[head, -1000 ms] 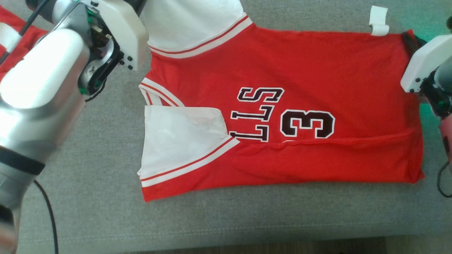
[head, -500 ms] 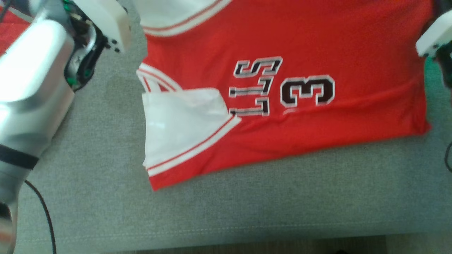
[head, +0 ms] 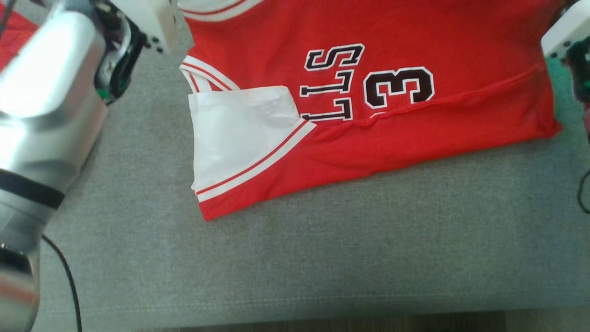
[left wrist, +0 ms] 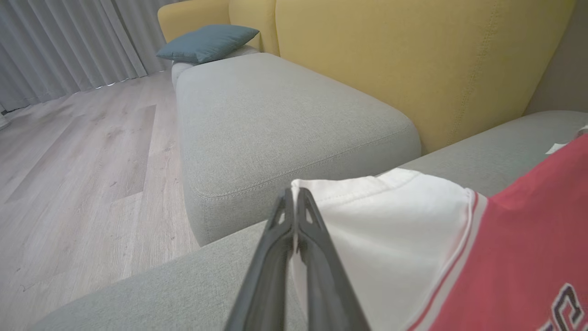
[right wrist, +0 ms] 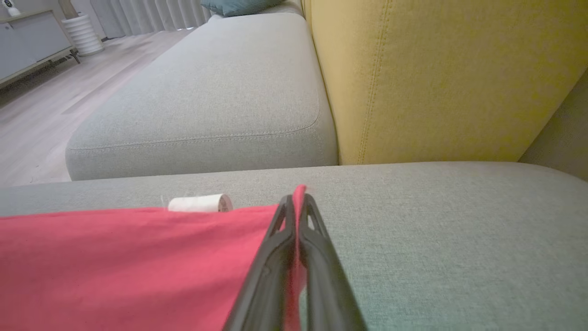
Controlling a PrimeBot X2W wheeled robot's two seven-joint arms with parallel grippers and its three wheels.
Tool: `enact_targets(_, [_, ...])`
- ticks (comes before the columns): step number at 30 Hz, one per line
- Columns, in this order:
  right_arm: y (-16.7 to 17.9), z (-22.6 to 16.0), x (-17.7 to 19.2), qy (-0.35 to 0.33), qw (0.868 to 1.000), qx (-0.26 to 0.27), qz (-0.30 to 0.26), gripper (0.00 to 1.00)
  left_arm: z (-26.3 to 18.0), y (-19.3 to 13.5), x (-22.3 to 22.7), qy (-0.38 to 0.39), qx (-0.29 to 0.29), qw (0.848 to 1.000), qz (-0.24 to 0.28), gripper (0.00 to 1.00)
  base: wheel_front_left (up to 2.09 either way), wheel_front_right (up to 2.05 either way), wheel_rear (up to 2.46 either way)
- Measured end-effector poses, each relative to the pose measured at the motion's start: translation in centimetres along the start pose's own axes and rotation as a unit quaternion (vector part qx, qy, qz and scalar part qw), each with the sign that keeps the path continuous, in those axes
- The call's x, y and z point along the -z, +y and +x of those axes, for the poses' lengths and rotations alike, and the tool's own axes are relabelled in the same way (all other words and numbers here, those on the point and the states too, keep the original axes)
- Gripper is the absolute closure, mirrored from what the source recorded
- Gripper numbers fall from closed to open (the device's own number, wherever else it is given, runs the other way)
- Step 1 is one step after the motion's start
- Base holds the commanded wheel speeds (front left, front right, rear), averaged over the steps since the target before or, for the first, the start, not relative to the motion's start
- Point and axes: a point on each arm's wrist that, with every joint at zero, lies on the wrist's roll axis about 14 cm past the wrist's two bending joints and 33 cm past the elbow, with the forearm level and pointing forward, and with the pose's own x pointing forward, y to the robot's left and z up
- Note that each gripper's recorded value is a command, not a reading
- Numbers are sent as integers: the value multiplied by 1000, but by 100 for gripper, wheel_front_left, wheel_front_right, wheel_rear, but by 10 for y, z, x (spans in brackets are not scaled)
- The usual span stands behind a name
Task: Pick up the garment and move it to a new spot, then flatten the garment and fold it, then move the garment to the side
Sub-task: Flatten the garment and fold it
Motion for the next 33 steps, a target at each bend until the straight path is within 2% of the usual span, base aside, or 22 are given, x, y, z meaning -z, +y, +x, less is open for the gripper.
enact_targets(8, [-1,-35,27,38,999,-11,12,100,-48,-22,23,39,39,998,12,100,0,0,0])
enact_targets(15, [-5,-58,27,61,998,-18,17,100,-88,-34,11,41,52,998,9,100,0,0,0])
enact_targets(19, [2,-77,44,105,994,-35,11,100,-115,-55,17,61,70,996,-4,100,0,0,0])
enact_targets(25, [-6,-102,56,161,986,-37,-3,100,-153,-81,30,96,97,991,-7,100,0,0,0])
enact_targets(33, [-11,-114,62,184,982,-39,-4,100,-177,-103,45,135,121,983,-24,100,0,0,0])
